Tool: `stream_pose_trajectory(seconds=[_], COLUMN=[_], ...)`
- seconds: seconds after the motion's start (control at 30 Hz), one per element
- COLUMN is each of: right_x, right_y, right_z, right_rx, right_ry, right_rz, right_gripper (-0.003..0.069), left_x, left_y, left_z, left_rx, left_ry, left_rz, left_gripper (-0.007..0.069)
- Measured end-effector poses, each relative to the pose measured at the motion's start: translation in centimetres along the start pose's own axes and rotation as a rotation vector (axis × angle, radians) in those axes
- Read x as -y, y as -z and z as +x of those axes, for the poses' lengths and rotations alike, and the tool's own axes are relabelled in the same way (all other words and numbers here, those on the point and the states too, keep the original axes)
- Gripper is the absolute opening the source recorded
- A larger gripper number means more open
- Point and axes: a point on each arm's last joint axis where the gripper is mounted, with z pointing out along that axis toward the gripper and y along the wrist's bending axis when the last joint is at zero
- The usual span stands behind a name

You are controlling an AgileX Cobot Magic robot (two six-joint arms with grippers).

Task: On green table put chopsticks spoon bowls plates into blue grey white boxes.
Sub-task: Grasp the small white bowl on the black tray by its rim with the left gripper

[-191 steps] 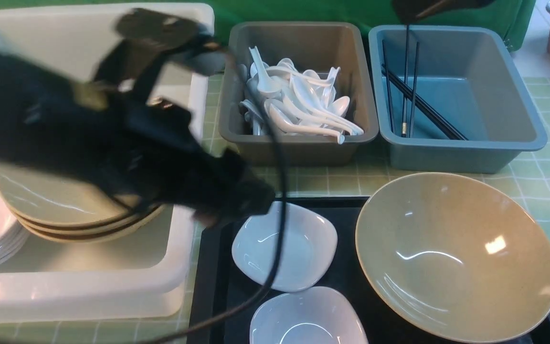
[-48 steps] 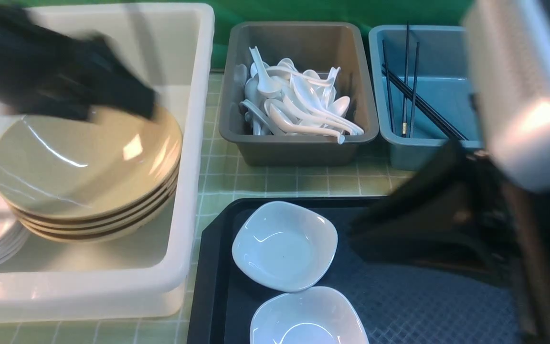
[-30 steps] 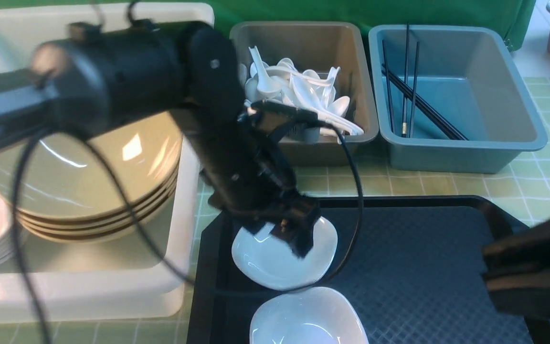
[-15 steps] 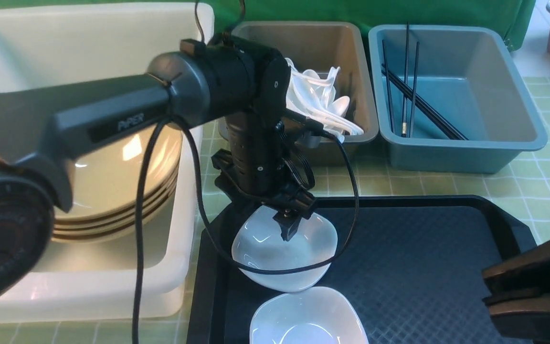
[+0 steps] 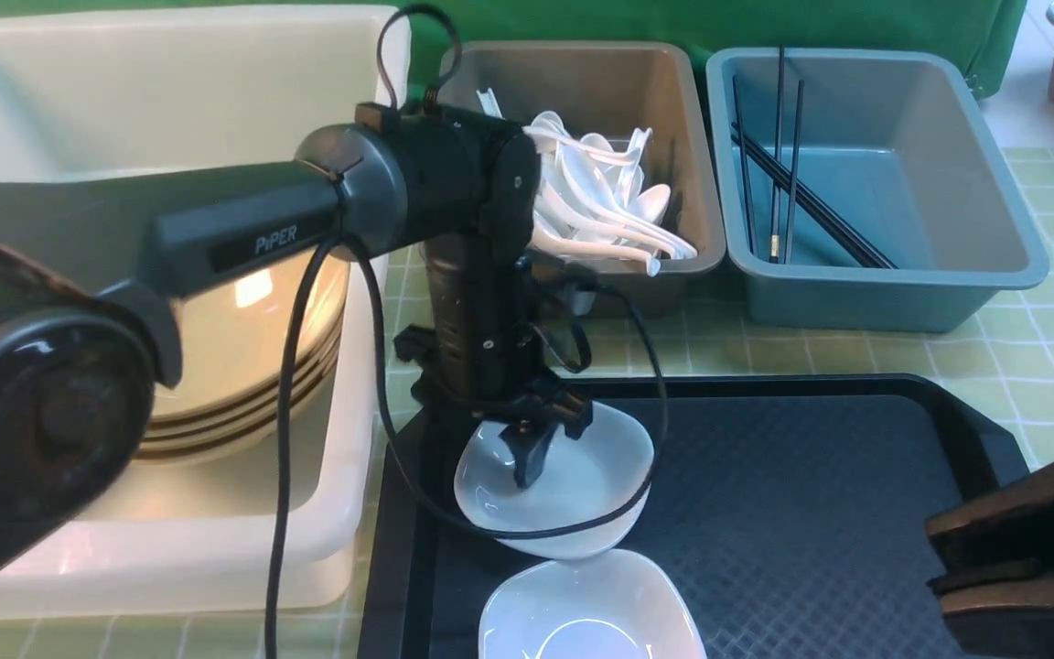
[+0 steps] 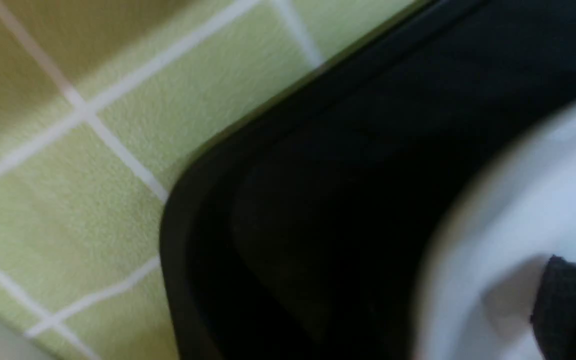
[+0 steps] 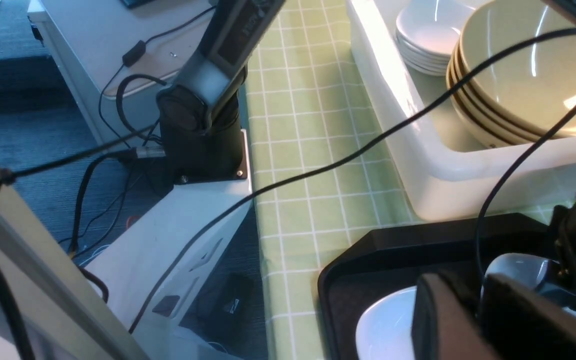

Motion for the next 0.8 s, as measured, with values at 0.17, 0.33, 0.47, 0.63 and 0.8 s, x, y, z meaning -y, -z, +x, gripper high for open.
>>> stream_pose_trajectory(seconds=[0.17,0.33,0.47,0.63,0.8], right_x=[0.0,0.0,0.0,0.0,0.0], right_y=[0.0,0.0,0.0,0.0,0.0], right_z=[0.0,0.0,0.0,0.0,0.0], right_rx=[-0.001,-0.001,-0.001,0.000,0.003], right_ry=[0.000,0.009,0.018,0.023,0.038], right_rz=[0.001,0.001,0.001,0.002,0.005], right_gripper=[0.0133,0.0139,0.0141,0.0145,0.0148], left_x=[-0.7,-1.3,-1.3,-1.5,-1.2], left_y=[0.0,0.3,0.9,2.8,6.1], left_z=[-0.1,0.0,0.0,0.1,0.2], left_rx=[0.013,0.029,0.054,0.126,0.219], left_ry=[0.019,0.044,0.042,0.029,0.001], left_rz=[0.144,0.243,0.281,0.261,0.245], left_gripper=[0.0177,0.0031,0.0015,0.0015,0.0015])
